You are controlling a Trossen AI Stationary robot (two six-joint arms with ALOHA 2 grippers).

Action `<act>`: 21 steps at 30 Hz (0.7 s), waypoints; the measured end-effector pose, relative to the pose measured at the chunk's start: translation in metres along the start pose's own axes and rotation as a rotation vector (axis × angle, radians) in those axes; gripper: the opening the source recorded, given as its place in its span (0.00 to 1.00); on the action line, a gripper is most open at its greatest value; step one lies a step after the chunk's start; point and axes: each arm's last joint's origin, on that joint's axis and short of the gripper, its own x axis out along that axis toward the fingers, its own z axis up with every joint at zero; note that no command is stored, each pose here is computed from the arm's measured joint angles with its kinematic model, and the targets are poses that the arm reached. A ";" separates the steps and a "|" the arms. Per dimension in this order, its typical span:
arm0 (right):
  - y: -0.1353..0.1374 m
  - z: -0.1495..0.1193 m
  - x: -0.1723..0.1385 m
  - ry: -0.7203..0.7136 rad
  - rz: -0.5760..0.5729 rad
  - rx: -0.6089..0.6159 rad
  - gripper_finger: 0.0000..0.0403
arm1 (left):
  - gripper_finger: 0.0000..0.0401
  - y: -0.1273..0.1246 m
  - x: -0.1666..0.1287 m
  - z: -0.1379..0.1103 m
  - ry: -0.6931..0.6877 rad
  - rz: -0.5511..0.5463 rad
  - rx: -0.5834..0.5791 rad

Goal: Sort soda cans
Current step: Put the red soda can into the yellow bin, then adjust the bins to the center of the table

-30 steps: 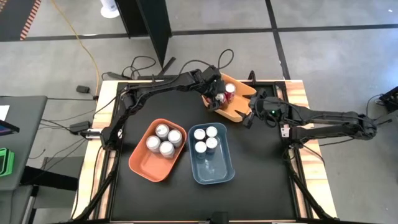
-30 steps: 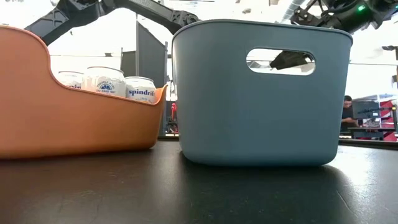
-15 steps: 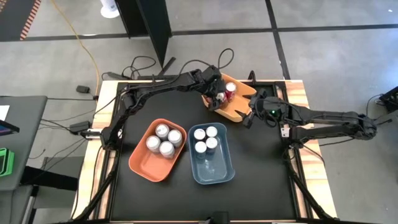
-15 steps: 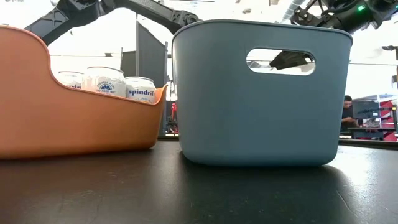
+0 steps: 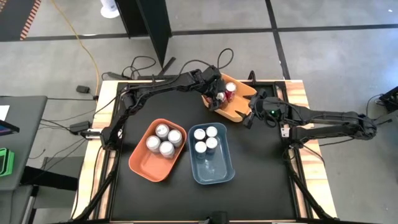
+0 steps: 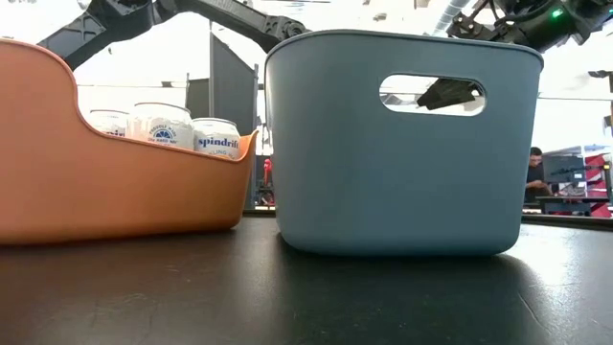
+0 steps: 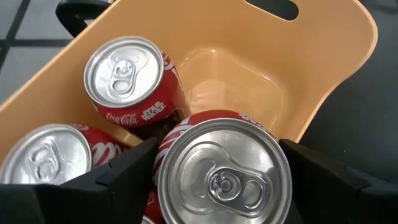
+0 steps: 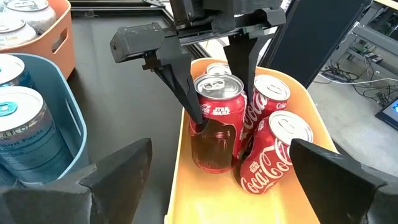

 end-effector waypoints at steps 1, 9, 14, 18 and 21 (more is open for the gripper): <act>0.000 0.000 0.000 0.000 0.000 0.000 0.99 | 0.77 0.000 0.000 0.000 0.002 -0.001 -0.011; 0.000 0.000 0.000 0.000 0.000 0.001 0.99 | 0.81 0.000 0.000 -0.004 0.049 0.009 -0.053; 0.000 0.000 0.000 0.001 0.001 0.008 0.99 | 0.88 0.001 -0.002 -0.003 0.041 0.028 -0.054; 0.000 0.000 0.000 0.002 0.001 0.015 0.99 | 0.89 0.001 -0.002 -0.003 0.047 0.042 -0.054; 0.000 0.000 0.000 0.003 0.001 0.015 0.99 | 0.89 0.002 -0.002 -0.002 0.047 0.057 -0.047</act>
